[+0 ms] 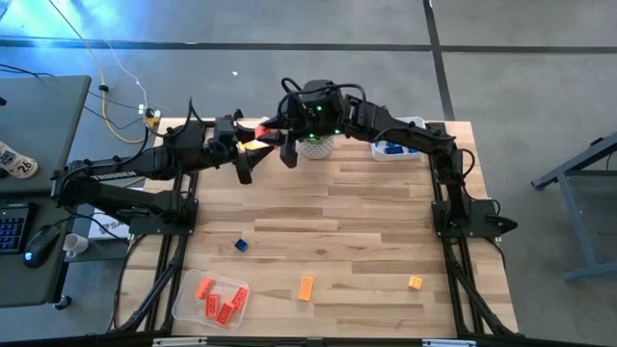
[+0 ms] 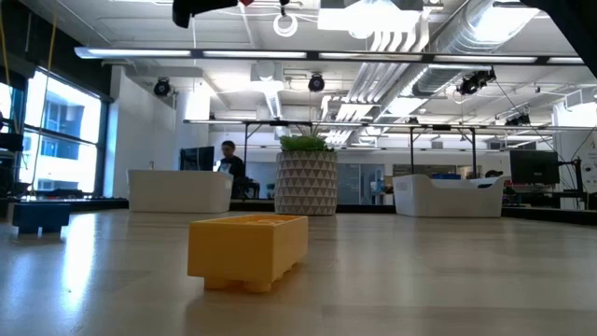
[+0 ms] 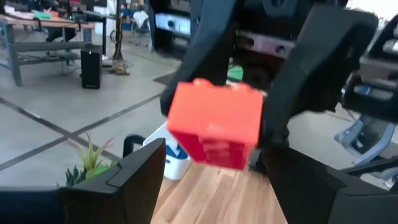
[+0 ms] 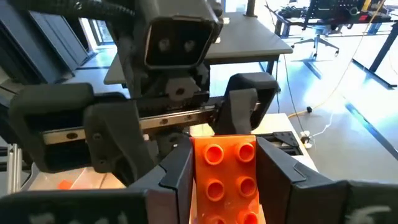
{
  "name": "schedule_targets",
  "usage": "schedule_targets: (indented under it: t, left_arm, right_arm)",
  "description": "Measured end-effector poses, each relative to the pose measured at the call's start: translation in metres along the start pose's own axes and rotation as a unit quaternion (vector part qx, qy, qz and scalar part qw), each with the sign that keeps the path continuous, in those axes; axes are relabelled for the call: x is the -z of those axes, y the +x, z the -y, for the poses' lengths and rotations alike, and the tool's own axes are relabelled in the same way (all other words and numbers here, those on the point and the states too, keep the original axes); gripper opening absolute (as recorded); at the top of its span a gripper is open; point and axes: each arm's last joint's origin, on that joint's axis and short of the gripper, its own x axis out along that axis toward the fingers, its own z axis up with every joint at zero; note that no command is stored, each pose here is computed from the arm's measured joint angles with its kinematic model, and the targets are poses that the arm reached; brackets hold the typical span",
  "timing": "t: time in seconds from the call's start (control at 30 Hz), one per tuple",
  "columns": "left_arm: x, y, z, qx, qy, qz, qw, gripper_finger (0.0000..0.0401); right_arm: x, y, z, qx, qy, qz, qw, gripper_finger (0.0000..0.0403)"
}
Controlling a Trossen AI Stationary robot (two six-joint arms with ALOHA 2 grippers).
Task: Sort & place blocks by color
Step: Put the orange game piece into the transparent bin
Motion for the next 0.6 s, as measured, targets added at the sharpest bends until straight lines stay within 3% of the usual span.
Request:
schedule_targets:
  t: [0.37, 0.6]
  left_arm:
    - [-0.0037, 0.0005, -0.0037, 0.002, 0.01, 0.014, 1.0, 0.0249]
    - [-0.0077, 0.0006, -0.0028, 0.005, 0.036, 0.035, 0.999, 0.0176]
  right_arm:
    - [-0.0061, 0.0013, -0.0097, -0.001, 0.012, 0.029, 1.0, 0.011]
    - [-0.0069, 0.0013, -0.0097, 0.002, 0.013, 0.033, 0.999, 0.011]
